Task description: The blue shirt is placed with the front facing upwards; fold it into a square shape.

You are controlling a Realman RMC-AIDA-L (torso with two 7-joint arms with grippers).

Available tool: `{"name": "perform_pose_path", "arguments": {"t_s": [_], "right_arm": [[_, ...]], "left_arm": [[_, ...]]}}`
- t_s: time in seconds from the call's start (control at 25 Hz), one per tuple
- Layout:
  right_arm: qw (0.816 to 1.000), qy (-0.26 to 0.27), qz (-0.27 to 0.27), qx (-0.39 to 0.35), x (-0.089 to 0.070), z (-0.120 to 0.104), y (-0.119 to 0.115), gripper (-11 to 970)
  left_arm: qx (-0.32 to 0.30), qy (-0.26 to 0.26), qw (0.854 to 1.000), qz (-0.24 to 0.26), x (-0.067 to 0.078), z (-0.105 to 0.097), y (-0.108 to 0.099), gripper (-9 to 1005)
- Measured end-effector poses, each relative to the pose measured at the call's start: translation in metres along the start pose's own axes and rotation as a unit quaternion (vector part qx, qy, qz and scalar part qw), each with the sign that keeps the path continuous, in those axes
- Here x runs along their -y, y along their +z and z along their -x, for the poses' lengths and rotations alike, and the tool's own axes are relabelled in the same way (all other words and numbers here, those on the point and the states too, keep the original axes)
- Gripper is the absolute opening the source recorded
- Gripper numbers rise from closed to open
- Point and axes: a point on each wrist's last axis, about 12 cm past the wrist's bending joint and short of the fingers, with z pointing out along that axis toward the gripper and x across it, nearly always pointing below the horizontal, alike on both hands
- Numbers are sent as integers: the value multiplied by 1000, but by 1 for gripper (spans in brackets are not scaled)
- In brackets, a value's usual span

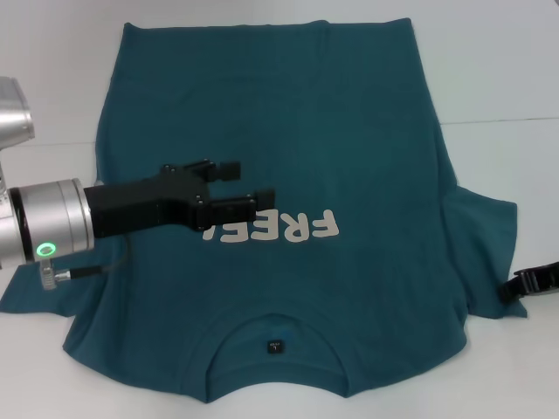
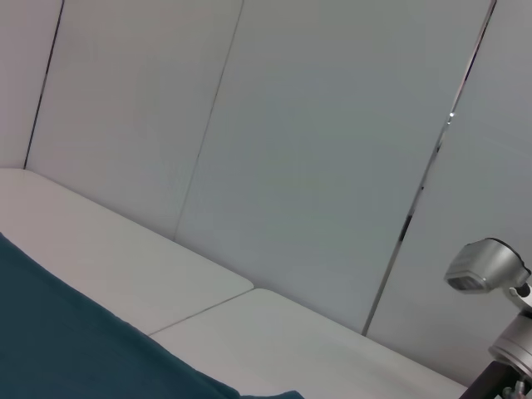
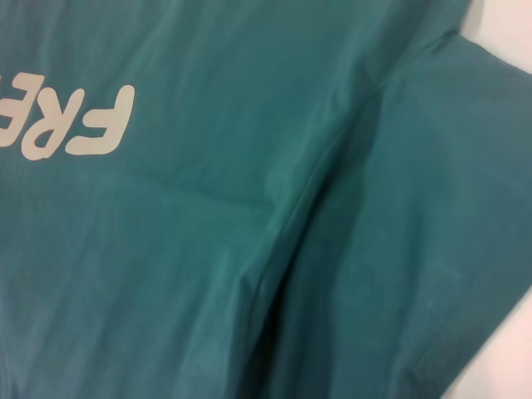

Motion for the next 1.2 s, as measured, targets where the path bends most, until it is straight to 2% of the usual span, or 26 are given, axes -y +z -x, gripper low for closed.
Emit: {"name": "perform_pose_path", "arguments": {"t_s": [0.28, 0.72, 1.2], "right_arm": [[1000, 2, -4, 1, 4, 1, -5, 36], [999, 9, -32, 11, 22, -7, -26, 36], [997, 13, -78, 16, 37, -10, -29, 36]], "left_arm": [[1, -1, 1000, 1, 0, -1, -1, 885], [2, -4, 1000, 0, 1, -3, 0, 886], [4, -6, 1000, -2, 3, -4, 2, 886]]}}
